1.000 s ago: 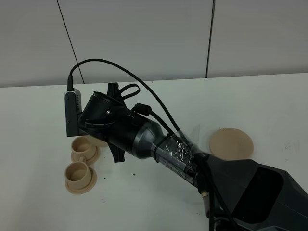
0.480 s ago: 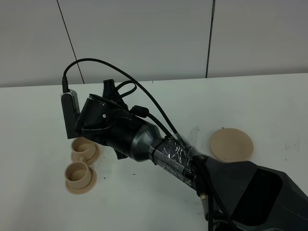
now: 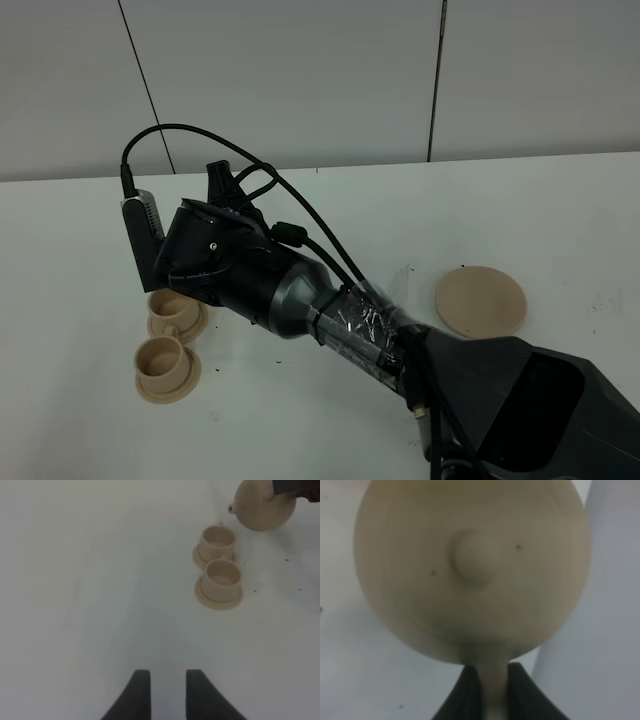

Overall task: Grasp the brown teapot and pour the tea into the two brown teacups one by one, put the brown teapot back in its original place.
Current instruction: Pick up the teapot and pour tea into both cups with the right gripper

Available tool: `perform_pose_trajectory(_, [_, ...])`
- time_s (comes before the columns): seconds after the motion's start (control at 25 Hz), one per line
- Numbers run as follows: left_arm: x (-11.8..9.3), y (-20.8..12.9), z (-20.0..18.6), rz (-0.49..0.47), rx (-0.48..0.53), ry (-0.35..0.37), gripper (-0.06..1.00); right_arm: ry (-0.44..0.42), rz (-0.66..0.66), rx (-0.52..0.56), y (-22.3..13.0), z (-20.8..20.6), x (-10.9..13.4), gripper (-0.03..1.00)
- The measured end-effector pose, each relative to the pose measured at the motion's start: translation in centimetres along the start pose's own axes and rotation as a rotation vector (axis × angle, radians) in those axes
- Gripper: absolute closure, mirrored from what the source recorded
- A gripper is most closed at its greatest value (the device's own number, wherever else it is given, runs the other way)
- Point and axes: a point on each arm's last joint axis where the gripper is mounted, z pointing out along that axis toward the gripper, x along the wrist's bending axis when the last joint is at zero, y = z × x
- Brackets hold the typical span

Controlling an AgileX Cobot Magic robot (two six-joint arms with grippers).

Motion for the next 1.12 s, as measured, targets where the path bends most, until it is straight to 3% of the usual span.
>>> perform_pose_trajectory(0.2, [0.0,0.0,0.0,0.000,0.000,0.000,0.70,-0.010,-0.017,-0.005,1.0,0.5,0.9,0.87])
perform_pose_trajectory(1.12, [0.0,0.0,0.0,-0.002,0.000,0.000,0.70,-0.076,-0.065,0.010,1.5,0.0,0.6,0.87])
